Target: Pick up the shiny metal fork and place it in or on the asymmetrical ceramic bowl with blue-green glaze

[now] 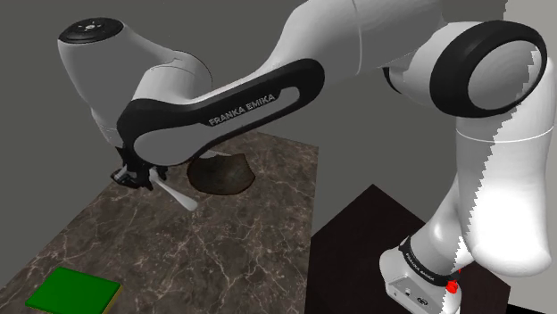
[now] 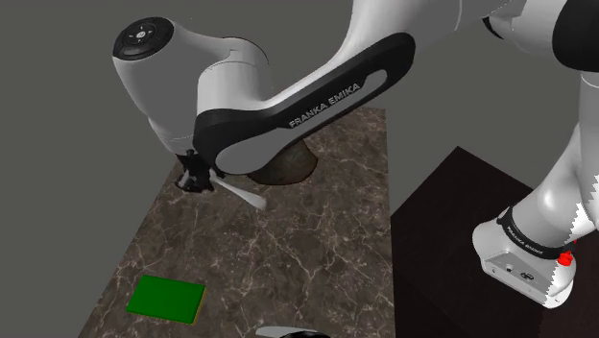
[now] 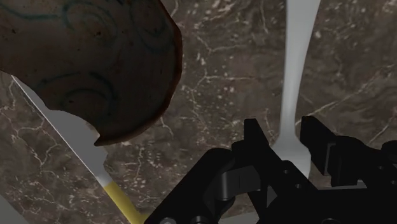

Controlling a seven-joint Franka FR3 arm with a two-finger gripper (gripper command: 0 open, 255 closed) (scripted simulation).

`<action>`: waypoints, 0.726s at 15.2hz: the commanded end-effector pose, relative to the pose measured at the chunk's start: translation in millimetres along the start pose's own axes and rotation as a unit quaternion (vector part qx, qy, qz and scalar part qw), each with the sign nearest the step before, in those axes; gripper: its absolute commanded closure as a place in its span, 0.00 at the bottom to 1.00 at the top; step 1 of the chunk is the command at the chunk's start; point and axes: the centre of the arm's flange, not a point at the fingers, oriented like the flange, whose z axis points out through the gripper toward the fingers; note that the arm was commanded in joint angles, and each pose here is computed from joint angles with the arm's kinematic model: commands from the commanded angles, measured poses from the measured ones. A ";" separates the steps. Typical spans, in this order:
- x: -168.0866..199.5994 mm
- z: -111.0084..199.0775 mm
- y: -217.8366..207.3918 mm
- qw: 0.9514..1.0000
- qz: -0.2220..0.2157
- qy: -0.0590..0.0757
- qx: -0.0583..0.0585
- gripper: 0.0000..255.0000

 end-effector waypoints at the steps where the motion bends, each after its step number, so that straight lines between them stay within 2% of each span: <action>1: 1.3 -10.8 0.4 1.000 0.000 0.000 0.000 1.00; 6: 4.1 -35.1 2.8 1.000 0.000 0.000 0.000 1.00; 11: -10.3 -20.6 65.5 1.000 0.000 0.000 0.000 1.00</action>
